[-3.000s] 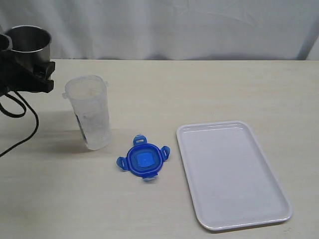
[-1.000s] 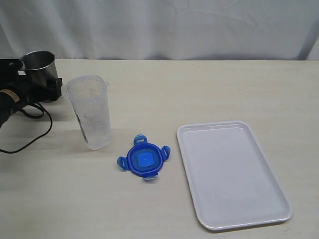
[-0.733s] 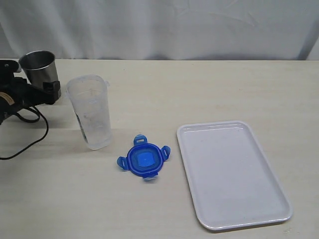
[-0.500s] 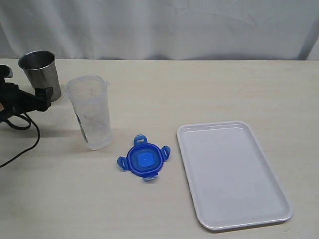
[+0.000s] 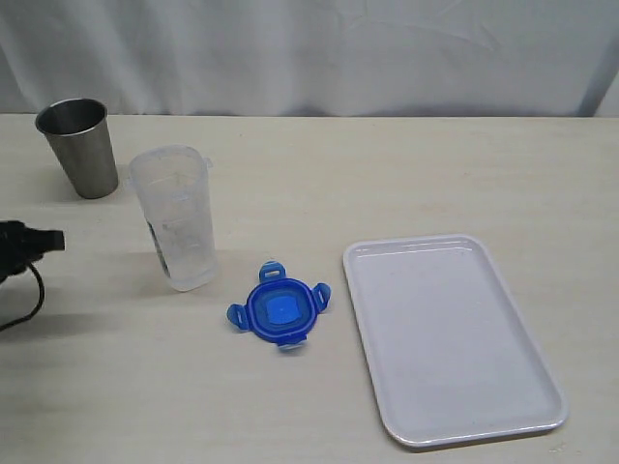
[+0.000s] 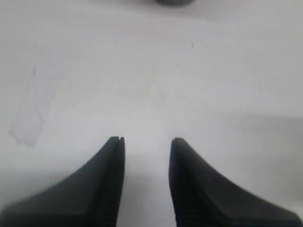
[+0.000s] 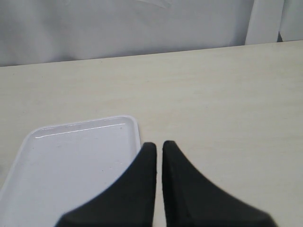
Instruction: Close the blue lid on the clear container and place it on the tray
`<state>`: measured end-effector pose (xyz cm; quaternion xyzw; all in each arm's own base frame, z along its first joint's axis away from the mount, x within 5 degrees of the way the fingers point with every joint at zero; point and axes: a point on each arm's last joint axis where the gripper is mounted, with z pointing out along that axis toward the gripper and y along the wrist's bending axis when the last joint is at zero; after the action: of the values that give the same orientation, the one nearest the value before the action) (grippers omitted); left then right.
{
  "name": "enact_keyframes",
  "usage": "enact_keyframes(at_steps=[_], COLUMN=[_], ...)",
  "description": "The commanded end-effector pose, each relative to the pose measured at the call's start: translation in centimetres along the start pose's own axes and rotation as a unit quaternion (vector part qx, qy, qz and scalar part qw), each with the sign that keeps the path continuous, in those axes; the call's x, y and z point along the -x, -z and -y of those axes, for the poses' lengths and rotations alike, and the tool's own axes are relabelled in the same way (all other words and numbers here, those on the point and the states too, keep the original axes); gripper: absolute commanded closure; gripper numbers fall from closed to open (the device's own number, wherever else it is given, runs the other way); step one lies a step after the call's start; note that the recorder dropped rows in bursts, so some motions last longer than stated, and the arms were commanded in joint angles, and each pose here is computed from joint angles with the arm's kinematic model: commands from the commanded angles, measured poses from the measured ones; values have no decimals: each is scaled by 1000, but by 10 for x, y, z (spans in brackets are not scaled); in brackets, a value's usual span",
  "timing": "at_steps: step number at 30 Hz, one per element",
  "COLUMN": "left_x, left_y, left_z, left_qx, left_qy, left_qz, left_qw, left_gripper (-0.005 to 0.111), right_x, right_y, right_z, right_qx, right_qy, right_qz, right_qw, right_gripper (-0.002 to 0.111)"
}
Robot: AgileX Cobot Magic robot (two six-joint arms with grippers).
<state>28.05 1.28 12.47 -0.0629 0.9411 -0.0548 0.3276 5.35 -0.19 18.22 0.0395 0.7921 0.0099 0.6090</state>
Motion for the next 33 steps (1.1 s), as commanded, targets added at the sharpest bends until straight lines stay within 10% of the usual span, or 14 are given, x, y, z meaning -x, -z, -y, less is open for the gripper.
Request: enact_keyframes(at_steps=[1,8,25,33], left_x=[-36,-54,-74,-71], left_y=[14,36,30,5], left_z=[22,69,147,156], left_qx=[-76,-353,-313,-233], left_qy=[23,19,-64,-56], left_qz=[-32,-76,-132,-148], left_qw=[996,932,938,959], left_gripper=[71,71,54,53], right_x=[0,0,0,0], right_y=[0,0,0,0], right_z=[0,0,0,0], right_qx=[-2,-2,-2,-2], right_qy=[-1,-1,-1,-1], right_qz=[4,4,4,4], right_qw=[1000,1000,1000,1000], right_gripper=[104,104,104,104])
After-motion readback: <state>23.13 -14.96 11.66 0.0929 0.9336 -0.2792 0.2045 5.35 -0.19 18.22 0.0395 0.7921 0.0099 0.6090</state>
